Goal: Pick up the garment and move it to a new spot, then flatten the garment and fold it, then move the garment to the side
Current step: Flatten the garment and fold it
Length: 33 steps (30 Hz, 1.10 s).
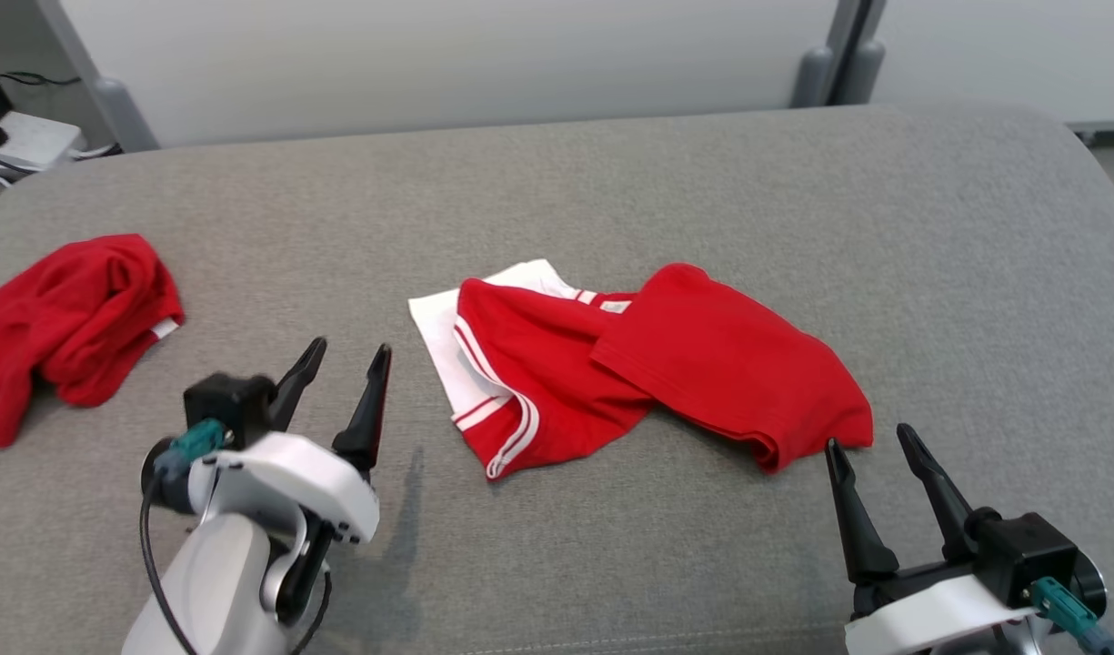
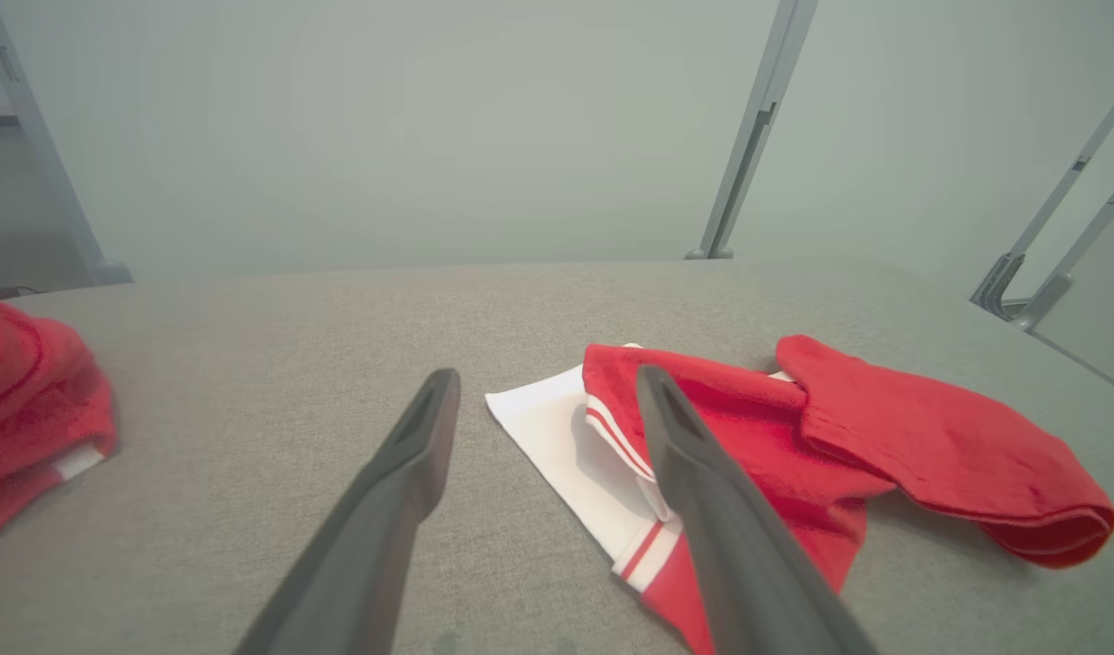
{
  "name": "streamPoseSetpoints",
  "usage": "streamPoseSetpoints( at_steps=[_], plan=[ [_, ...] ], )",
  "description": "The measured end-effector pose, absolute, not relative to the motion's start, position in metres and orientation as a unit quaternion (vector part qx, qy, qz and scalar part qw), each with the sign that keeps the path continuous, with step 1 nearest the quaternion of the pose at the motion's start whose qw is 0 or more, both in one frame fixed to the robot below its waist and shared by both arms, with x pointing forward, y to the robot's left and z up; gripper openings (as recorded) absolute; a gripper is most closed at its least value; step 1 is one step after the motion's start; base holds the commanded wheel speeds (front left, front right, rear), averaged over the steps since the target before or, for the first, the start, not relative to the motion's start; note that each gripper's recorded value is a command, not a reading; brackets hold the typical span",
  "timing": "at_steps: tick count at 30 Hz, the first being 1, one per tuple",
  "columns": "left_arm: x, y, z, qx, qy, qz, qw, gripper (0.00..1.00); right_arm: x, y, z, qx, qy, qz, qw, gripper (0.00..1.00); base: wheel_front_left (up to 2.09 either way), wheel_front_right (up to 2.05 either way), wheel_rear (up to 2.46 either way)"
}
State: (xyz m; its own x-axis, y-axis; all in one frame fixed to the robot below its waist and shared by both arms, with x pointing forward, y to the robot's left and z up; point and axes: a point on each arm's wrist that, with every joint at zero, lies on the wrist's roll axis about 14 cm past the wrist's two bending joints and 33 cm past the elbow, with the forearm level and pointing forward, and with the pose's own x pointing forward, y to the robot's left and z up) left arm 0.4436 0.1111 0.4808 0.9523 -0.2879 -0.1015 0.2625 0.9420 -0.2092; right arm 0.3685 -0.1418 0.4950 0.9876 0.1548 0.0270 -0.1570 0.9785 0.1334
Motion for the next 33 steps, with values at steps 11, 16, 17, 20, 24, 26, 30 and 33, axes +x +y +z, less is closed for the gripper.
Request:
streamPoseSetpoints(
  at_steps=[11,16,17,20,24,26,30,33],
  plan=[
    [0.490,0.067,0.433,-0.093,0.171,-0.184,0.963,1.00,0.375,-0.162,0.486,0.066,0.002,0.047,0.997,1.00,0.00,0.00,0.00],
    [0.507,0.066,0.408,-0.091,0.214,-0.175,0.957,1.00,0.376,-0.172,0.477,0.065,0.014,0.032,0.997,1.00,0.00,0.00,0.00],
    [0.510,0.069,0.404,-0.090,0.221,-0.170,0.956,1.00,0.377,-0.172,0.475,0.067,0.017,0.030,0.997,1.00,0.00,0.00,0.00],
    [0.520,0.076,0.393,-0.085,0.239,-0.157,0.954,1.00,0.379,-0.176,0.472,0.064,0.020,0.025,0.997,1.00,0.00,0.00,0.00],
    [0.527,0.074,0.379,-0.086,0.263,-0.151,0.949,1.00,0.383,-0.181,0.468,0.061,0.025,0.019,0.998,1.00,0.00,0.00,0.00],
    [0.528,0.072,0.372,-0.081,0.279,-0.152,0.945,1.00,0.384,-0.182,0.465,0.060,0.029,0.018,0.998,1.00,0.00,0.00,0.00],
    [0.528,0.067,0.359,-0.070,0.318,-0.157,0.932,1.00,0.387,-0.182,0.463,0.061,0.032,0.018,0.997,1.00,0.00,0.00,0.00],
    [0.532,0.062,0.359,-0.072,0.336,-0.161,0.925,0.82,0.390,-0.181,0.463,0.062,0.029,0.020,0.997,1.00,0.00,0.00,0.00]
  ],
)
